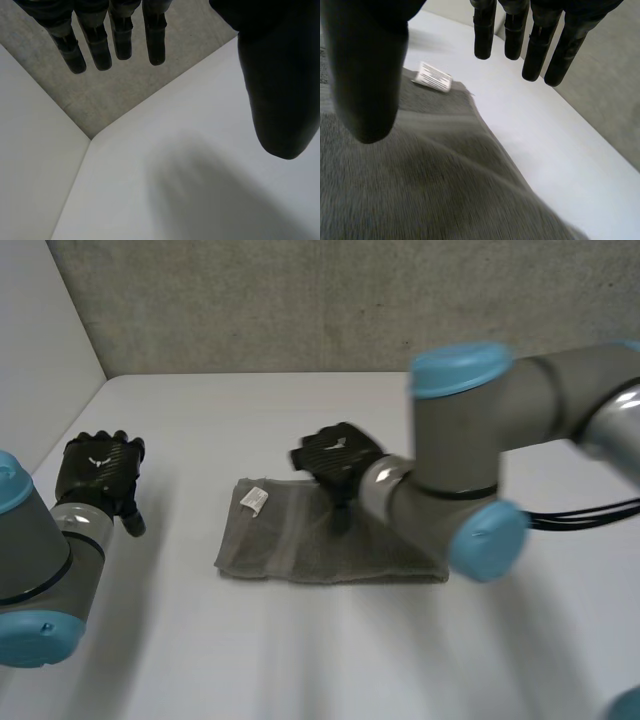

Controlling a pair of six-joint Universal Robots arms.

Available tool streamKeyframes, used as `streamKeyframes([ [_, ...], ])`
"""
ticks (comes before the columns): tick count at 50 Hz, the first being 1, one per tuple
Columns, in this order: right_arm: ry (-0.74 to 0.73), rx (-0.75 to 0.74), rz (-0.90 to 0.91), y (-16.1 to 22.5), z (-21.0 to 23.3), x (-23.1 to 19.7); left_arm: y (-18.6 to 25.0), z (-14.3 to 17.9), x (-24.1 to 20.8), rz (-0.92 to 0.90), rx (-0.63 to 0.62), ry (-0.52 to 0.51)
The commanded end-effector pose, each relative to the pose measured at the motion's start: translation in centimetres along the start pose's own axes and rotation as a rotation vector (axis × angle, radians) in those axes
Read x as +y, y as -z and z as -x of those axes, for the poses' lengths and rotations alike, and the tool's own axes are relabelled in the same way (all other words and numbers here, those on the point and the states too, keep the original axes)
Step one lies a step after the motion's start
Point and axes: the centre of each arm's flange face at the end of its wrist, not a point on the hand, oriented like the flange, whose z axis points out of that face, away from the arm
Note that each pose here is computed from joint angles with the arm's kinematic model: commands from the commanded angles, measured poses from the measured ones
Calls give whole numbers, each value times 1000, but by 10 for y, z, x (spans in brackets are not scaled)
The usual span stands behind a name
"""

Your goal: Fold the towel.

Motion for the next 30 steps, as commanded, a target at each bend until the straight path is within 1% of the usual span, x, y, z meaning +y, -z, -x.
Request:
streamKeyframes([
  [1,-123,42,24,38,-46,33,4,-5,1,3,16,-4],
  [3,-158,70,39,50,-59,59,6,-9,-1,-4,30,-6],
  [4,-159,70,39,50,-59,59,6,-10,-1,-4,30,-6],
  [6,-194,87,69,56,-64,85,8,-12,-2,-7,37,-7],
  [7,-194,87,69,56,-64,85,8,-12,-2,-7,37,-7],
  [8,-209,88,87,58,-64,96,8,-13,-2,-8,40,-8],
  [9,-210,88,87,58,-64,96,8,-13,-2,-8,40,-8],
  [11,-238,85,110,61,-63,112,9,-16,-1,-8,48,-11],
  [19,-265,69,115,60,-58,131,11,-21,0,-11,60,-14],
  [25,-271,73,107,59,-59,132,11,-21,0,-9,60,-14],
  [30,-304,81,107,59,-61,133,11,-21,0,-11,60,-12],
])
